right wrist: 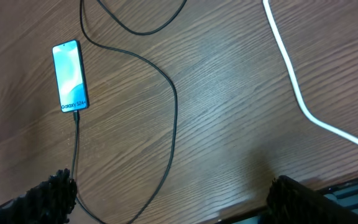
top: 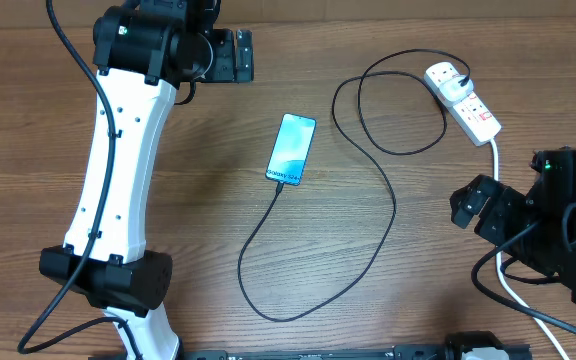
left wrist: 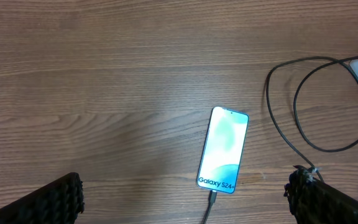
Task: Plug charger to phone and switch on socket
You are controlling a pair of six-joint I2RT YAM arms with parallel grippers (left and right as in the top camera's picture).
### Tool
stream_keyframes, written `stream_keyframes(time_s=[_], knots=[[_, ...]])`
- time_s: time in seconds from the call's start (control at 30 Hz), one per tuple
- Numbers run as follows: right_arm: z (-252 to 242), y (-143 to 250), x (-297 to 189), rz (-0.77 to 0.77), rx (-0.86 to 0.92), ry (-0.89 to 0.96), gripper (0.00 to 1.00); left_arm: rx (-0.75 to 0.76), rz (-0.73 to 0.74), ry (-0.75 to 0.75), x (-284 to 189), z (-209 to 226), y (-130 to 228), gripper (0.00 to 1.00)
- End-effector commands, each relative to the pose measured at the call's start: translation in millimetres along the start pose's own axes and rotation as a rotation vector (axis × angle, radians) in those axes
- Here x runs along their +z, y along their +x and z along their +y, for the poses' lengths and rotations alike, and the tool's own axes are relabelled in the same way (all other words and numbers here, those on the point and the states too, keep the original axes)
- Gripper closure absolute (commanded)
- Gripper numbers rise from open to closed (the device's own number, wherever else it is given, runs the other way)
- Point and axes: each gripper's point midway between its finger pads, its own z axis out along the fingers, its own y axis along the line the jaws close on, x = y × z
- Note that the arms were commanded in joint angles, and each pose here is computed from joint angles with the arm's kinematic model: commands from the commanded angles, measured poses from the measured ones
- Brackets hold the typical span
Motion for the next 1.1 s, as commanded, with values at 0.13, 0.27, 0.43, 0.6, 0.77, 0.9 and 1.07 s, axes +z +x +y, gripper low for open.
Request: stream_keyframes(time_s=[0.13,0.27,0.43,0.6,0.77,0.9,1.07], knots=[[8.8,-13.6,18.2,-0.045,-0.118,-0.025,0.0,-0.007,0.006,-0.011,4.0,-0.6,1.3,0.0],[11.8,-17.5,34.5,-0.106,-0.141,-0.062,0.0,-0.007,0.006,-0.011,4.0,-0.6,1.3,0.0],[26.6,-15.4,52.3,-0.228,-0.289,-0.197,0.0,-0.007,0.006,-0.011,4.0,-0.6,1.3,0.0],[24.1,-8.9,64.8,-0.396,-0.317,-0.276,0.0,-0.007,0.006,-0.011,4.0,-0.6,1.3,0.0],[17.1,2.1,72.3,-0.553,-0.334,-0.338,0.0,-0.007,0.006,-0.011,4.0,-0.6,1.3,0.0],[10.9,11.8,78.9,-0.654,-0.347,-0.375,0.0,-0.007,0.006,-0.011,4.0,-0.6,1.3,0.0],[7.9,17.0,91.0,-0.763,-0.363,-0.417,0.0,-0.007,0.006,-0.011,4.0,-0.6,1.3,0.0]])
